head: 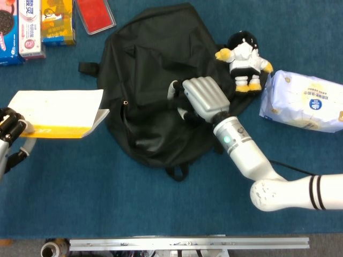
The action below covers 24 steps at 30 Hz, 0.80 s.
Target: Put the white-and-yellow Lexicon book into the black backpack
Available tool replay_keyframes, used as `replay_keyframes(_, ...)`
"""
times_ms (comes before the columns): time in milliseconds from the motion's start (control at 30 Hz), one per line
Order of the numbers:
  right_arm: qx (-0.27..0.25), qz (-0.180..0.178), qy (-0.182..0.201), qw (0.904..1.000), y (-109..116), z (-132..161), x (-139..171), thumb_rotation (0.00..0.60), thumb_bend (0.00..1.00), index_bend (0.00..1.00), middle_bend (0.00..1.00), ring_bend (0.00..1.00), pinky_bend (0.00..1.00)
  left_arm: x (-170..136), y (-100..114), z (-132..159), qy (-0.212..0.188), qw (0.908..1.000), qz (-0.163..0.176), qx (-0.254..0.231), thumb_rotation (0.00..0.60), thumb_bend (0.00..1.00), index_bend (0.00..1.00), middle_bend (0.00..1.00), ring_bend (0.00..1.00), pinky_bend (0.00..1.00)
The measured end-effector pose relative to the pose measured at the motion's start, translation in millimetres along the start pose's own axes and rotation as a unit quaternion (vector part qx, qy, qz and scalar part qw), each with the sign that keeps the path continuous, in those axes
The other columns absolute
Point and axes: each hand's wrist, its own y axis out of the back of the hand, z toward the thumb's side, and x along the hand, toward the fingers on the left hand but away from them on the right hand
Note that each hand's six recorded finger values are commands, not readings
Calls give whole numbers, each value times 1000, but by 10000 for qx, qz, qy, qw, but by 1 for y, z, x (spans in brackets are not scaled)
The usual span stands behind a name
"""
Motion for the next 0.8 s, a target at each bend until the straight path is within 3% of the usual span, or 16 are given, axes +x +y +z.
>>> replay_keyframes(167,-123,-142,-89,9998,8,7,-9,600,928,748,694,671,928,1,2,1,-68,10000,36,-61,600,340,717,559,408,499)
replay_keyframes(467,-518,-436,-519,9964,15,13,-21,600,973,758,704,703,970,3,8,3,-220,9994,139,-215,600,340,717,563,408,503)
replay_keyframes(667,-1162,-781,-693,9877,24,26,-29,600,984,758,705,705,974,6,9,7,-379,9987,125,-304,600,340,717,563,408,502)
replay_keyframes(800,-1736,-1034,-737,9766,34,37,-34,600,985,759,705,711,978,9,8,14,-535,9979,104,-355,600,340,716,563,408,503)
